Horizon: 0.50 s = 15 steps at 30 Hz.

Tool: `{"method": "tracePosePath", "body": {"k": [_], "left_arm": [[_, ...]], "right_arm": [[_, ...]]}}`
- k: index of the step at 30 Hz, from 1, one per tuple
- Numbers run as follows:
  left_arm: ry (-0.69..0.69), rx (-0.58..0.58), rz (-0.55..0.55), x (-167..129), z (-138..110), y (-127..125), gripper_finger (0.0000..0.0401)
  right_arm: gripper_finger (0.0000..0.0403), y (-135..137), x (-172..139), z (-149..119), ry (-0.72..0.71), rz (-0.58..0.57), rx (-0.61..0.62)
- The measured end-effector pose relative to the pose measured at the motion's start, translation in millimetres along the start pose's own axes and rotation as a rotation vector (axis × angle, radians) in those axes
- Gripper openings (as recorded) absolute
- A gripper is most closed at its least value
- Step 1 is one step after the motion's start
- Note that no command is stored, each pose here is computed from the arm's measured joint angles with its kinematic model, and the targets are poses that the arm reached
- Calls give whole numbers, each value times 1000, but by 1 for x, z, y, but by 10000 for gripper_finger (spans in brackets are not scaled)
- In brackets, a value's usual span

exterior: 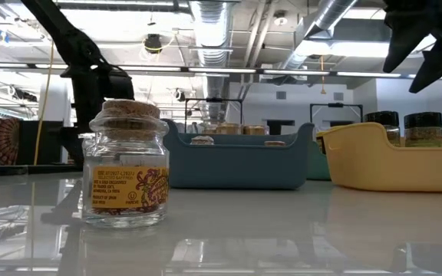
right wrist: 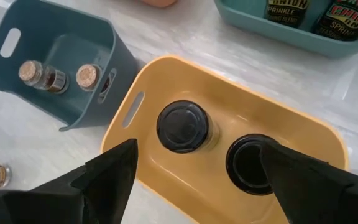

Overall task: Sort spices by type
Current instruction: Put the brown spice bottle into the blue bin

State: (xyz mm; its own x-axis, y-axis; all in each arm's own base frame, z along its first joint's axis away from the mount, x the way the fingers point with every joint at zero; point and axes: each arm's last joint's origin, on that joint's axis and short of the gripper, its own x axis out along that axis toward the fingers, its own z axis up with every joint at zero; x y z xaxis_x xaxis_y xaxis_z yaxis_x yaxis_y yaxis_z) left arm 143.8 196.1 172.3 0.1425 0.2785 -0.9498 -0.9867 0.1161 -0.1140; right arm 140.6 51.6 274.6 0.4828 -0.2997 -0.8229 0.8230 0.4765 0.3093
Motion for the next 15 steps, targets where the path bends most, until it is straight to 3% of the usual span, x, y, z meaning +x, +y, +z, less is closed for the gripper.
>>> {"method": "tracePosePath", "body": {"k": [6,15], "left_arm": [[2,2,3,0,0,0,353],[11,-3,9,0,-1,1,278]], "right_arm": [[365,-1,1,2,-5,-9,12],[365,-1,2,4,-8,-15,22]]}}
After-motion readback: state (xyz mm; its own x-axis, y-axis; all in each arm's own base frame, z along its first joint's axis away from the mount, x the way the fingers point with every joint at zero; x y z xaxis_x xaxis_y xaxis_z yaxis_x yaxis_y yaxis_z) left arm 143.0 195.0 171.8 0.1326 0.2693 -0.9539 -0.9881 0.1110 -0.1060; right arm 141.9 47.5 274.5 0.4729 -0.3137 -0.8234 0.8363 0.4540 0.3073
